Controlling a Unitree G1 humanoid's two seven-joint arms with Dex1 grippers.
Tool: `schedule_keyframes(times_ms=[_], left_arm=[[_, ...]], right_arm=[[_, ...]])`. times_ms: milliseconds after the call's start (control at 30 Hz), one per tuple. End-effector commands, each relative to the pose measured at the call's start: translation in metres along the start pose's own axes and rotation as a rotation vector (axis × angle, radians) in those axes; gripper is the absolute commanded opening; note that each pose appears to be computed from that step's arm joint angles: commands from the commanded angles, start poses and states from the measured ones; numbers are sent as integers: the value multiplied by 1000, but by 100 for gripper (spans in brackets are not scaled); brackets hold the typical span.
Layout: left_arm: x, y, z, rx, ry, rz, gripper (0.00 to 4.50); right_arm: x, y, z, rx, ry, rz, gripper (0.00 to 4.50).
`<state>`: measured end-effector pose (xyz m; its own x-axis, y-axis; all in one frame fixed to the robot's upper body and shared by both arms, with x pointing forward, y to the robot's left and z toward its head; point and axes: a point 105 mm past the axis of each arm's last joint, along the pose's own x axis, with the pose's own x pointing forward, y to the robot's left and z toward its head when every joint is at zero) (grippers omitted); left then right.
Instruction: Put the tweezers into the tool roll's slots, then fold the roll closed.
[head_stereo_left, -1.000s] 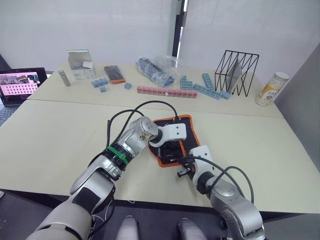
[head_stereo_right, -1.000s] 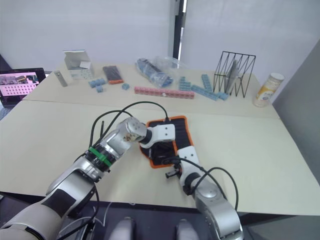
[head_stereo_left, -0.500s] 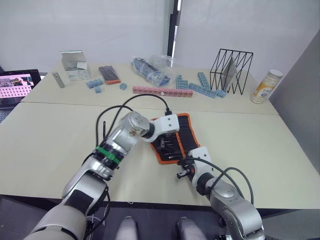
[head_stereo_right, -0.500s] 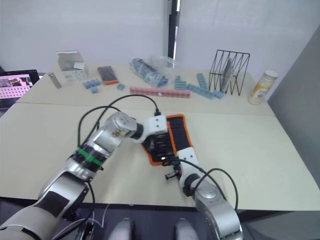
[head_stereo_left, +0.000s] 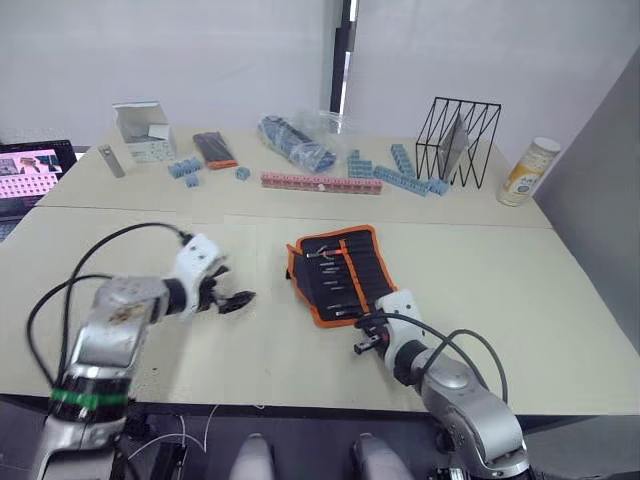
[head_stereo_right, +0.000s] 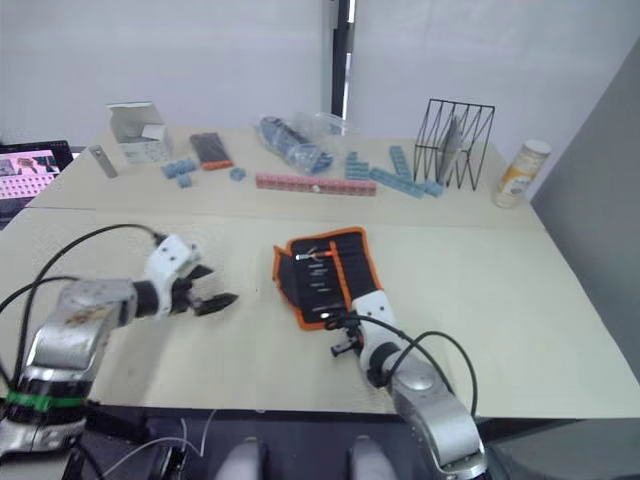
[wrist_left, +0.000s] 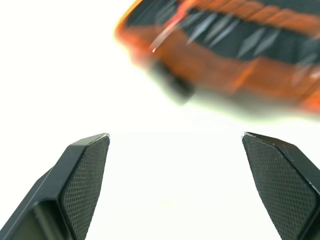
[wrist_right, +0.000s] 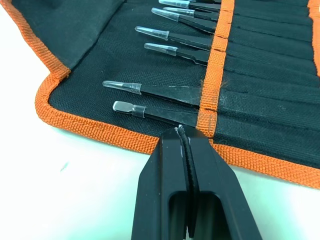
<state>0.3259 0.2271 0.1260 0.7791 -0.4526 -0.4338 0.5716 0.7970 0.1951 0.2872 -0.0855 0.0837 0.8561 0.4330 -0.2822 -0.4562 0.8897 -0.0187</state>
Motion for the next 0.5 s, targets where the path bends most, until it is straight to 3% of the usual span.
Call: schedule_keyframes(times_ms=[33, 300, 500], left_arm=[[-32, 20, -2, -20, -62, 156, 448], [-61, 21, -26, -145, -66, 278, 448], [-61, 17, -35, -183, -55, 322, 448]], right_arm=[[-5, -10, 16, -13, -76, -23, 0], [-11, -6, 36, -30, -163, 34, 0], [2, -23, 24, -38, -118, -27, 0]])
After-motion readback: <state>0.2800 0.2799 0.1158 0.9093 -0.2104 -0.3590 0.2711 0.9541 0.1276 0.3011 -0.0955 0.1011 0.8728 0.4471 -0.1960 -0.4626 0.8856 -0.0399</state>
